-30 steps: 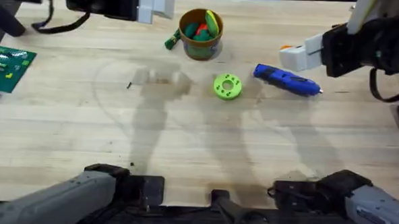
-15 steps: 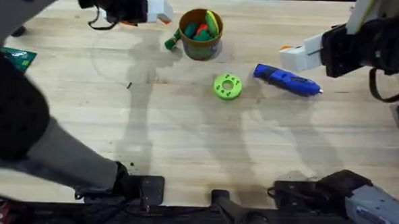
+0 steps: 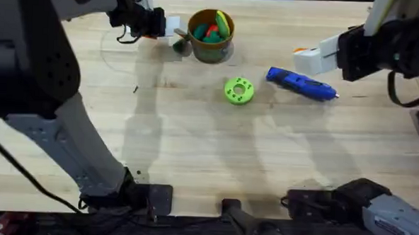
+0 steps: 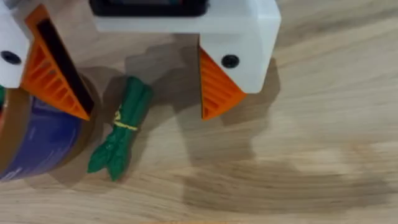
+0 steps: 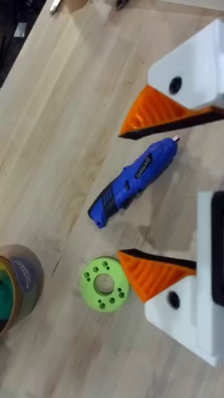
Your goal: Pick up the gripper from the table and insert it into the empty holder that is missing its gripper. Then pick up a screw, insert it into the mounting hole, and use the screwdriver to tighten it. Finally, clean up the table by picking up the vegetable and placing it into the bucket.
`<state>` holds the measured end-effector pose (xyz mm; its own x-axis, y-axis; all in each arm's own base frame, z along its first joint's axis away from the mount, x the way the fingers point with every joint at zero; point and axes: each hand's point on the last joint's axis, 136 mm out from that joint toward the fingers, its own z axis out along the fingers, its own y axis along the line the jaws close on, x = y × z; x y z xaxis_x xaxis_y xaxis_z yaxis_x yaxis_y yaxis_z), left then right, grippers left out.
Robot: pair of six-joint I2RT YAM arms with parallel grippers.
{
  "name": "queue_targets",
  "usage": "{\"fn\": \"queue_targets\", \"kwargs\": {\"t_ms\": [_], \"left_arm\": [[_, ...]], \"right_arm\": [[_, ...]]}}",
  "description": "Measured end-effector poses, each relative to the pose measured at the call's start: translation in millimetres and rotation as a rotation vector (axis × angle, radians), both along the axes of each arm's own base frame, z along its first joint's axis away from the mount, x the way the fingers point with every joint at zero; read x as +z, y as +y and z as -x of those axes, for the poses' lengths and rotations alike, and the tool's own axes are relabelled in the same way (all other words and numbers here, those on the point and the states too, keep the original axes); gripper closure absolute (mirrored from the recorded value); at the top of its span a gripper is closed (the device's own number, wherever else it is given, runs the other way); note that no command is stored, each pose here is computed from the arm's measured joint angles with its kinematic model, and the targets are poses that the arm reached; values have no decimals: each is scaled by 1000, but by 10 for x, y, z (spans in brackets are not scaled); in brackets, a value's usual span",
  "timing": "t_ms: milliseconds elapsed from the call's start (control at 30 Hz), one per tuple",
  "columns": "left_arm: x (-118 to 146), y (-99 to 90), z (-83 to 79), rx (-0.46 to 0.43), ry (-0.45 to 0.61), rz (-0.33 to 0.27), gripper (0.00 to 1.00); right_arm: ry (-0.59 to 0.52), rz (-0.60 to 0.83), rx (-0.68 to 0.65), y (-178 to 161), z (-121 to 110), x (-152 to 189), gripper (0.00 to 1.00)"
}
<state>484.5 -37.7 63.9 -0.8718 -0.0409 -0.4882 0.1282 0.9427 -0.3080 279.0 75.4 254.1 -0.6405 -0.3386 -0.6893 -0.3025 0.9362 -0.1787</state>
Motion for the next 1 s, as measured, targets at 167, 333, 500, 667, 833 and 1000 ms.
{"fn": "queue_targets", "kwargs": {"t_ms": [167, 333, 500, 667, 833, 1000], "left_arm": [[-150, -88, -67, -25, -5, 29, 6], [-202, -287, -50, -101, -16, -15, 18], [-239, -542, -20, -190, -38, -110, 102], [-250, -644, -8, -223, -48, -144, 771], [-245, -578, -26, -187, -40, -134, 974], [-172, -447, 32, -133, -6, -120, 975]], "right_arm": [[0, 0, 0, 0, 1, -1, 26], [0, 0, 0, 0, 0, 0, 26], [0, 0, 0, 0, 0, 0, 26], [0, 0, 0, 0, 0, 0, 26], [0, 0, 0, 0, 0, 0, 26], [0, 0, 0, 0, 1, -1, 26]]}}
